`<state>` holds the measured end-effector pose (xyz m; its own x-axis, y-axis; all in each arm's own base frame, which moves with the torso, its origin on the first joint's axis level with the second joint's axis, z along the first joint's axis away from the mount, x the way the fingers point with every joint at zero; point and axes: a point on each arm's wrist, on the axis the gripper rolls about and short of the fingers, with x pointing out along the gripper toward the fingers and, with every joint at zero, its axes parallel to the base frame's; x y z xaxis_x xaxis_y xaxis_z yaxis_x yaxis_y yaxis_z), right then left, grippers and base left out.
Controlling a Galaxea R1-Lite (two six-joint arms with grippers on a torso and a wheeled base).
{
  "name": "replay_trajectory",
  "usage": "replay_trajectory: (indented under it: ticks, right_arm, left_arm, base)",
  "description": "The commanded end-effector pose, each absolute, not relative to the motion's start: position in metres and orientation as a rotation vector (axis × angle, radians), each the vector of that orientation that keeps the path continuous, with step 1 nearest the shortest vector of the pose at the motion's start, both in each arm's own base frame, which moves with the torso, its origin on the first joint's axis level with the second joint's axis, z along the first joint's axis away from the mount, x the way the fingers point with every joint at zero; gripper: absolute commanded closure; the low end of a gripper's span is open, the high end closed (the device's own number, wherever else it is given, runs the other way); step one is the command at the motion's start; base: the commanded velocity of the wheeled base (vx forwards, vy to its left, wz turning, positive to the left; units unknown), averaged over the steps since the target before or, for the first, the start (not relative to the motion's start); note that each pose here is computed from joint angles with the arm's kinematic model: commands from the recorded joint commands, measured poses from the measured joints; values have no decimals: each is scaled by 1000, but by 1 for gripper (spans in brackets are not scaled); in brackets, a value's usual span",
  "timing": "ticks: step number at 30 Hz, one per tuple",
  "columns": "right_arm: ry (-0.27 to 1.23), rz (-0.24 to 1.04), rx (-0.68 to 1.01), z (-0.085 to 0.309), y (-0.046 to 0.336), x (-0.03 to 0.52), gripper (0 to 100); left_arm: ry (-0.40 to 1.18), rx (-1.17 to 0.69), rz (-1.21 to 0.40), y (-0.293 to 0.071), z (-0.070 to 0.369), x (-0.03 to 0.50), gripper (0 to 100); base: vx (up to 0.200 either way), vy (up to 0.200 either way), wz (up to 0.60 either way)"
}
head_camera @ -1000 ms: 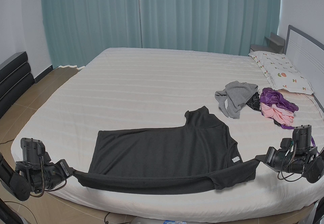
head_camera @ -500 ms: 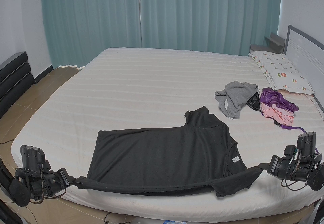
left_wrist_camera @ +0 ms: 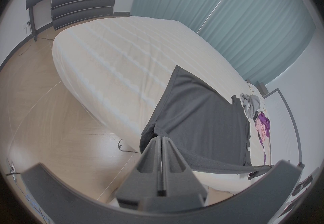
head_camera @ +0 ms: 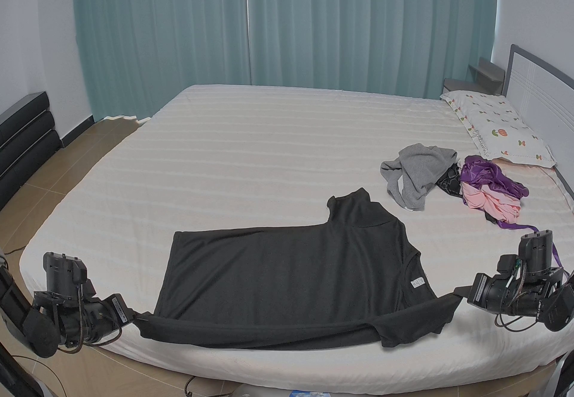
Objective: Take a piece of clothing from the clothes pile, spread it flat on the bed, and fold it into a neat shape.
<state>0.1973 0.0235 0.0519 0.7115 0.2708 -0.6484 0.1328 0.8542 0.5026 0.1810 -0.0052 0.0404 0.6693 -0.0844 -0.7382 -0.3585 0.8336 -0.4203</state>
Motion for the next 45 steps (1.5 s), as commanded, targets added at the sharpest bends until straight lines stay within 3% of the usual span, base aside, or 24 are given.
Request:
replay_trajectory:
  ticks: [1,19,35,45]
  right_arm:
    - [811,54,541,43,27,223,100]
    - [890,25,537,33,32,279,100]
    - [909,14,535,20,33,294,100]
    - [892,16,537,21,33,299,100]
  left_arm:
    - [858,-581,179,-5,30,205,100]
    - [827,-573,181,-7,16,260,100]
    - [748,-537,145,-20,47,254,100]
    - [804,-536,185,-15,32,258,100]
  base:
    - [0,0,0]
    - [0,0,0]
    - [0,0,0]
    - [0,0,0]
